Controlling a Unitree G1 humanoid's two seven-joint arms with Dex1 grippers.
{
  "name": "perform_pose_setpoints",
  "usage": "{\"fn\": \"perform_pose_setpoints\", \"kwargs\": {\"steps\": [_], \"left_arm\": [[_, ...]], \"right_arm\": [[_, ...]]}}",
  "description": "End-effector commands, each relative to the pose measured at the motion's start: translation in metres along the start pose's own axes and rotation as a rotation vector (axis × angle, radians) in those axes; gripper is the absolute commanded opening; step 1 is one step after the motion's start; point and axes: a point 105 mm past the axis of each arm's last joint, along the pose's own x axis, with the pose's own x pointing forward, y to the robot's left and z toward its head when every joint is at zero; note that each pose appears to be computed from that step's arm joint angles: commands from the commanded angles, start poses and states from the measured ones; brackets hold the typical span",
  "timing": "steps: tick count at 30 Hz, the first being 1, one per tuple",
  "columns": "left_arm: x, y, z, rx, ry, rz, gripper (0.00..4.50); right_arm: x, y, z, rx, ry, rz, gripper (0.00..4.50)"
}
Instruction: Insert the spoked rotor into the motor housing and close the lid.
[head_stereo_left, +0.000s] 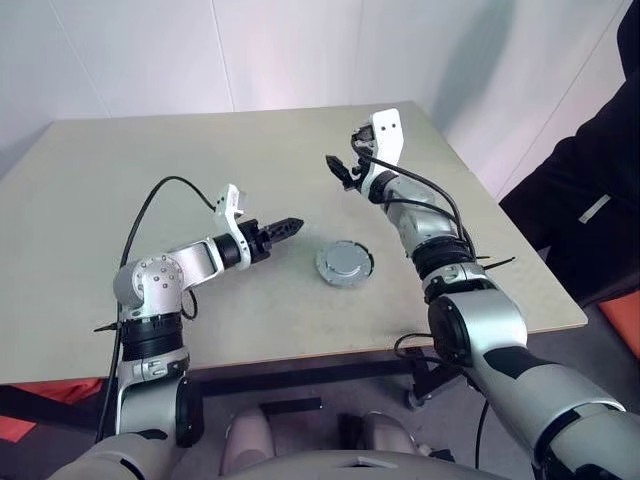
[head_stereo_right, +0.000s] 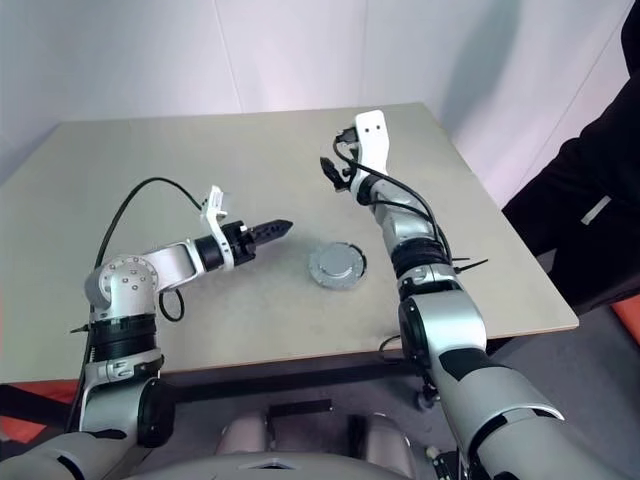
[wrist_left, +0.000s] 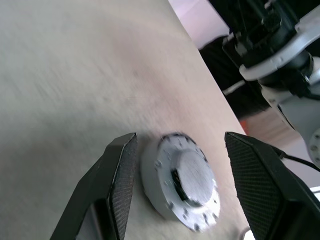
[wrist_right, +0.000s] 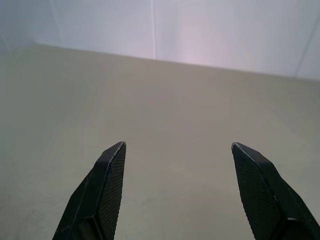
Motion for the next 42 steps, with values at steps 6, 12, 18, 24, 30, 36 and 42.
{"fn": "perform_pose_setpoints", "kwargs": {"steps": [6,12,18,24,30,36,42], "left_arm": [[-0.021,-0.003,0.025,0.405,-0.134,-0.057,2.97],[-0.024,-0.005,0.035,0.519,-0.146,-0.103,2.99],[-0.016,-0.006,0.022,0.546,-0.115,-0.131,3.0],[-0.008,-0.006,0.013,0.527,-0.106,-0.127,3.0],[-0.009,-0.001,0.008,0.523,-0.106,-0.111,3.0],[-0.013,0.004,0.005,0.521,-0.097,-0.089,3.0],[-0.012,0.007,0.005,0.524,-0.082,-0.078,3.0]], "right_arm": [[-0.071,0.029,0.0,-0.124,-0.008,0.41,3.79],[-0.116,0.019,-0.032,-0.222,0.191,0.487,3.95],[-0.121,0.034,-0.035,-0.213,0.212,0.54,4.48],[-0.105,0.045,-0.053,-0.194,0.252,0.525,4.48],[-0.102,0.043,-0.068,-0.184,0.293,0.514,4.48],[-0.111,0.04,-0.071,-0.176,0.308,0.513,4.48],[-0.121,0.05,-0.066,-0.143,0.288,0.535,4.48]]}}
